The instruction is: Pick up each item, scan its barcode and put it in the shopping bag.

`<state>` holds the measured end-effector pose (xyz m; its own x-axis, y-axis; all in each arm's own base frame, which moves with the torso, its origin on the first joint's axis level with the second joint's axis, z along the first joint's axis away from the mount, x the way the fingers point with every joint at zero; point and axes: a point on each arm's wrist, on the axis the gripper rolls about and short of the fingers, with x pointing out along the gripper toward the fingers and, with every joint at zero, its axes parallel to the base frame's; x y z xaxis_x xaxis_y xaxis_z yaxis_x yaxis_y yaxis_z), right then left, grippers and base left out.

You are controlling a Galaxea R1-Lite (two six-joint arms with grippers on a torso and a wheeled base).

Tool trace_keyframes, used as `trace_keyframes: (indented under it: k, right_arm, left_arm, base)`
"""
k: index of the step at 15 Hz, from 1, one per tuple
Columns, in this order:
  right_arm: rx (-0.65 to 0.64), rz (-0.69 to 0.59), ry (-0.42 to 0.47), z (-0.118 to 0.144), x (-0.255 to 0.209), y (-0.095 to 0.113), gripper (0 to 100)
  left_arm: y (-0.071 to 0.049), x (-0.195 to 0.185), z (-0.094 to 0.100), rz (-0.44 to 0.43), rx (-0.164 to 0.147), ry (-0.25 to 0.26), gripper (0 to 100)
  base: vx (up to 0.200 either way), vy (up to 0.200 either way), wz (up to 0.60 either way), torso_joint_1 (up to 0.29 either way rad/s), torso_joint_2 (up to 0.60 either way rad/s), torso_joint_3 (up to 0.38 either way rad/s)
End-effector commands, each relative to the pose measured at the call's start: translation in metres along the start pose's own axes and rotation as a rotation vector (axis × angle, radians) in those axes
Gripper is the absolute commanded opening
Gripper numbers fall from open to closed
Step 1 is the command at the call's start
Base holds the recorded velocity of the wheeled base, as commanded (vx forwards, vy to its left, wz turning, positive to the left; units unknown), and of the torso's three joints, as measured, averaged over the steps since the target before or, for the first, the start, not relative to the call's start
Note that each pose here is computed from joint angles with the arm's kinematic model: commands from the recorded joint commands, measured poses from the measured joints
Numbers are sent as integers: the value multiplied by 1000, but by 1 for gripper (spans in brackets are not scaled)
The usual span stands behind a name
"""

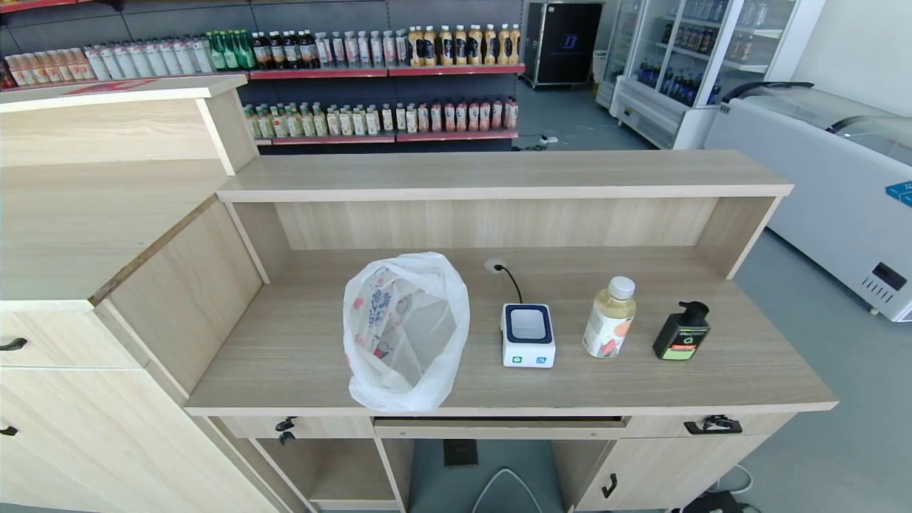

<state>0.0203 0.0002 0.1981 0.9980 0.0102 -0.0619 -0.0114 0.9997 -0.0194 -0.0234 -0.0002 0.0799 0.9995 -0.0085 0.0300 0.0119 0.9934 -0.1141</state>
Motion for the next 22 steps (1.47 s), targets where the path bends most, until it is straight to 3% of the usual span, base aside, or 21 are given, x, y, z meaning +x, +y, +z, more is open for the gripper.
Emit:
trace_keyframes:
  k: [1, 4, 7, 10, 14, 22]
  right_arm:
    - [41, -5, 145, 13, 53, -1, 100]
    - [49, -9, 145, 8, 131, -3, 100]
    - [20, -49, 163, -23, 207, -14, 100]
    - [-37, -22, 201, -52, 245, -16, 100]
    - [-79, -3, 198, -84, 271, -14, 100]
    - [-73, 41, 191, -113, 298, -1, 100]
  left_arm:
    - [0, 0, 0, 2, 0, -1, 100]
    - [0, 0, 0, 1, 0, -1, 100]
    - [0, 0, 0, 1, 0, -1, 100]
    - [0, 0, 0, 2, 0, -1, 100]
    - [0, 0, 0, 1, 0, -1, 100]
    - [0, 0, 0, 2, 0, -1, 100]
  base:
    - [0, 0, 0, 0, 0, 0]
    - [0, 0, 0, 0, 0, 0]
    - [0, 0, 0, 0, 0, 0]
    - [0, 0, 0, 0, 0, 0]
    - [0, 0, 0, 0, 0, 0]
    - [0, 0, 0, 0, 0, 0]
